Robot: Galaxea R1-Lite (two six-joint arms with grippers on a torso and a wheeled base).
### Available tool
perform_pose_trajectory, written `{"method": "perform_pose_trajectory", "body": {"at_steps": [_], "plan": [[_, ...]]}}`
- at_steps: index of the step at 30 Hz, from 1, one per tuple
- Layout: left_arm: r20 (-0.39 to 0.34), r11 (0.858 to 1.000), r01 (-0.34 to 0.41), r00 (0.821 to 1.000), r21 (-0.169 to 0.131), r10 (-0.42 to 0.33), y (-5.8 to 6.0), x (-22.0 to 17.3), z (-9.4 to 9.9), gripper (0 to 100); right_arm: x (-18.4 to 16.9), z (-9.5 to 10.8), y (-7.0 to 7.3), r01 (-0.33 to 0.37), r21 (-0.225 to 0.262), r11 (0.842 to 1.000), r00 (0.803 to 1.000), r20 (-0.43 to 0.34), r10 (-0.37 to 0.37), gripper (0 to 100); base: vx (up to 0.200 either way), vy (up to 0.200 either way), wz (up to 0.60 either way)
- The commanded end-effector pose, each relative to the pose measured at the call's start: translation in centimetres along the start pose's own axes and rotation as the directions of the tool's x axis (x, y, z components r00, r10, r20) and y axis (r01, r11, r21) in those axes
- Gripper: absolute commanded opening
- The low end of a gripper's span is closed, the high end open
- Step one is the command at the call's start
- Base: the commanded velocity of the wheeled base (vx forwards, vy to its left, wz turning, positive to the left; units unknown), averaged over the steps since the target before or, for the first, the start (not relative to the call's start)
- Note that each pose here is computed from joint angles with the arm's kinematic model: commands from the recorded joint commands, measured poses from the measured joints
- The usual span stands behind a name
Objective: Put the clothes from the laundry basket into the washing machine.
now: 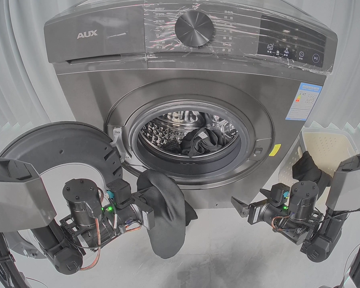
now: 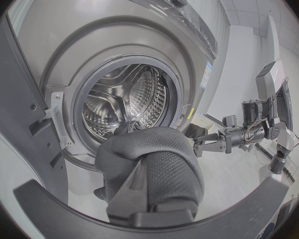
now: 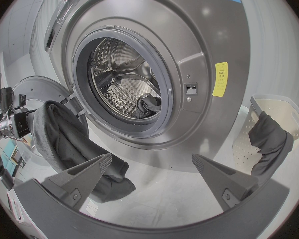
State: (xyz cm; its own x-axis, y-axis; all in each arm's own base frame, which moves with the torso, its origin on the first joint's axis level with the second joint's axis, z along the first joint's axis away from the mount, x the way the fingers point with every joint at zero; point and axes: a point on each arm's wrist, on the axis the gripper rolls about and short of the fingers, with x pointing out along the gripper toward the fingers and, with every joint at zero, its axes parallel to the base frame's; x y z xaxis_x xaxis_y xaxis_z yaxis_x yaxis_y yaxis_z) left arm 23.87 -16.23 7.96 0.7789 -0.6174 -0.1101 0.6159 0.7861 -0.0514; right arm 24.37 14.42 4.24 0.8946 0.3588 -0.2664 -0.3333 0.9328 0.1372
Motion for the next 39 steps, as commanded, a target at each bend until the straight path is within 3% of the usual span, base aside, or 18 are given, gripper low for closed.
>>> {"method": "perform_pose_trajectory", "body": {"at_steps": [1,8,13,27,31,34,39], "plan": [[-0.012,1.000,0.006,1.000,0.000,-0.006,-0.2,0.1,-0.3,0,0.0,0.0,0.1,-0.004,0.000,1.000,1.000,0.001,0.004,100,0.000,0.000,0.00],[-0.028,1.000,0.005,1.000,-0.001,-0.005,-0.2,0.2,-0.7,0,0.0,0.1,0.0,-0.003,-0.003,1.000,1.000,0.004,0.003,100,0.000,0.000,0.00],[-0.032,1.000,0.008,0.999,-0.001,-0.008,-0.2,0.3,-0.9,0,-0.1,0.4,0.2,-0.010,-0.002,1.000,1.000,0.015,0.010,100,0.200,0.000,0.00],[-0.047,1.000,-0.017,0.999,0.000,0.017,-0.9,1.0,-1.6,0,-0.6,0.5,0.9,-0.037,-0.008,0.999,0.999,0.017,0.037,100,0.000,0.000,0.00],[-0.009,1.000,-0.008,1.000,-0.007,0.008,-1.2,2.3,-1.2,0,-1.1,1.0,2.0,-0.075,-0.010,0.997,0.996,0.041,0.075,100,0.000,0.000,0.00],[-0.013,1.000,-0.016,1.000,0.007,0.016,-1.1,4.3,-2.2,0,-1.3,0.9,2.1,-0.080,-0.012,0.997,0.996,0.037,0.080,100,0.000,0.000,0.00],[-0.021,0.999,0.047,0.999,-0.004,-0.047,-0.9,5.5,-3.1,0,-1.4,1.2,2.1,-0.083,-0.011,0.996,0.995,0.045,0.084,100,0.000,0.000,0.00]]}}
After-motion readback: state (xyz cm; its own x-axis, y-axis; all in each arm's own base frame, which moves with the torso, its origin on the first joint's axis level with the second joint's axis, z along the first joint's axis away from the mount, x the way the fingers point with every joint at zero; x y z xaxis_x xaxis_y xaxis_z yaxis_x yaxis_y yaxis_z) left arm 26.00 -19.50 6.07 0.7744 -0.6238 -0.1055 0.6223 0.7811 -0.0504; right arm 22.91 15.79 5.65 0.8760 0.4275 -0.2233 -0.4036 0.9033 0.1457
